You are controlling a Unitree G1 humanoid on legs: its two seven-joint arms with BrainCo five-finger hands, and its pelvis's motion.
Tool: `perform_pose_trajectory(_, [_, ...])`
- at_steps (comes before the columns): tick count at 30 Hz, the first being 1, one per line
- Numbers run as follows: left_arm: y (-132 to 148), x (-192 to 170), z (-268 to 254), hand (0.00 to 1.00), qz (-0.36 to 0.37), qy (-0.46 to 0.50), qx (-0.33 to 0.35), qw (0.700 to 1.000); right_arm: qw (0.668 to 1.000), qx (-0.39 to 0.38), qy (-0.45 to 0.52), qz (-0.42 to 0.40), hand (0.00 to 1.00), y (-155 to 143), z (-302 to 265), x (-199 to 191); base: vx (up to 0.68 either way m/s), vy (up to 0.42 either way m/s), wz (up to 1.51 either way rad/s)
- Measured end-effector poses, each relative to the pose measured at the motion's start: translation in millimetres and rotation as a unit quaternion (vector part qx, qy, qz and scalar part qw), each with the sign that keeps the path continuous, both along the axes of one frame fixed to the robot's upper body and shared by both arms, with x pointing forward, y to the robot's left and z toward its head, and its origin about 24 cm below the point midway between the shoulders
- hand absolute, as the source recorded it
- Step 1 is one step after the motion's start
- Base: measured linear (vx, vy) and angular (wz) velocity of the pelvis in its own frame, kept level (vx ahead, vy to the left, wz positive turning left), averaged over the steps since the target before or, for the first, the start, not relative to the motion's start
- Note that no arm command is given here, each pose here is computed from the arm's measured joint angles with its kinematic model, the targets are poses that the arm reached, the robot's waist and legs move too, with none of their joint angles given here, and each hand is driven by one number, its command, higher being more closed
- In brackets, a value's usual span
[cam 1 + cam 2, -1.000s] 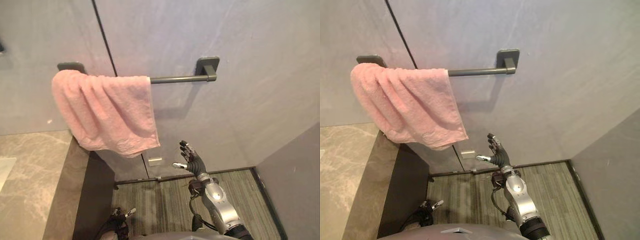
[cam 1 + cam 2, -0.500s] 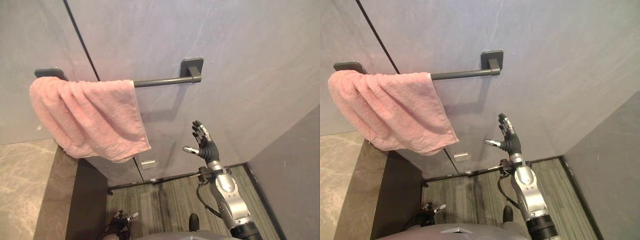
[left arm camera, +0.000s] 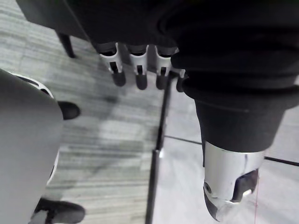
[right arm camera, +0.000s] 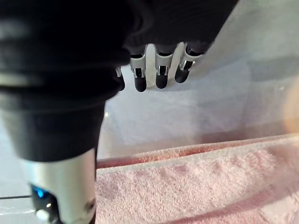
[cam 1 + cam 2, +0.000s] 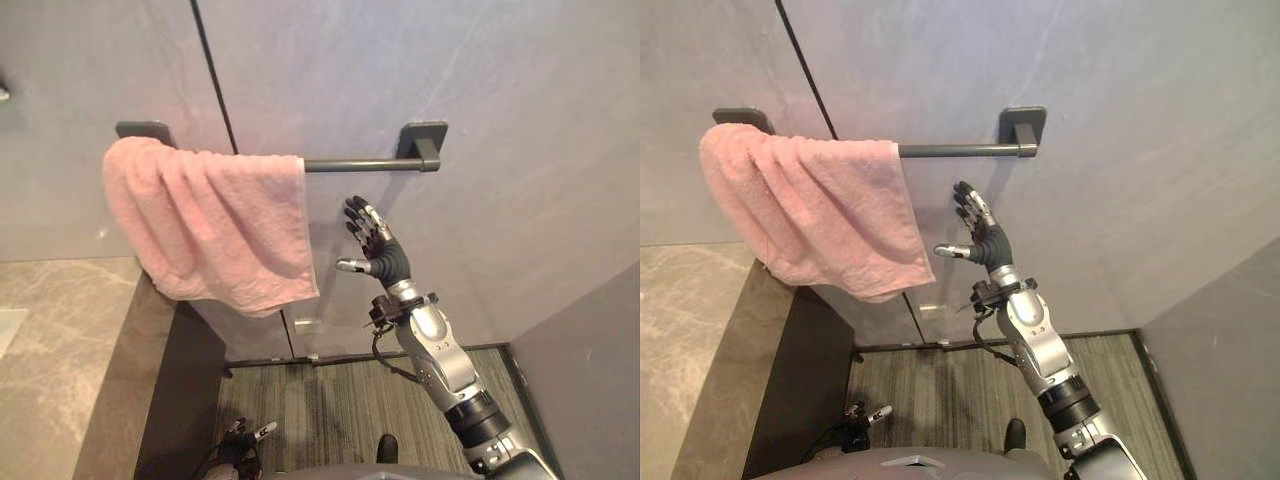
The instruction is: Organize washtable
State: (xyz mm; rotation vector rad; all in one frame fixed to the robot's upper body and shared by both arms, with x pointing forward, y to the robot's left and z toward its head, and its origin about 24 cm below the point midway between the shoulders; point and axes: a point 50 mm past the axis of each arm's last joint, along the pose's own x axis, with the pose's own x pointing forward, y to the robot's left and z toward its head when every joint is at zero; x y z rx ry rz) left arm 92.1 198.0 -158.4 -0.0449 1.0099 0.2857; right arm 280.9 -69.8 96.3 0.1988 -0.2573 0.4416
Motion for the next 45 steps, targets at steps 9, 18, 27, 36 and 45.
perform_pose_trajectory(9, [4.3, 6.0, 3.6, 0.0, 0.024, -0.016, 0.001, 1.0, 0.999, -0.027, 0.001, 0.025, 0.0, 18.4, 3.2, 16.5, -0.01, -0.012, 0.09])
perform_pose_trajectory(18, [-1.8, 40.8, 25.5, 0.0, 0.131, -0.134, -0.062, 0.98, 0.997, -0.033, -0.063, 0.042, 1.0, 44.3, 45.7, 32.3, -0.01, -0.011, 0.29])
perform_pose_trajectory(27, [-27.4, 71.6, 67.2, 0.0, 0.111, -0.266, -0.149, 0.946, 0.995, -0.058, -0.078, 0.031, 1.0, 47.7, 56.6, 41.3, -0.01, -0.003, 0.15])
perform_pose_trajectory(36, [-36.8, 92.7, 128.5, 0.0, 0.059, -0.411, -0.182, 0.891, 0.996, -0.048, -0.074, -0.017, 1.0, 21.7, 50.9, 42.3, 0.0, 0.0, -0.01])
perform_pose_trajectory(45, [-10.6, 93.7, 188.9, 0.0, 0.055, -0.534, -0.162, 0.828, 0.993, -0.042, -0.063, -0.086, 1.0, -31.2, 35.1, 34.4, 0.0, 0.007, -0.16])
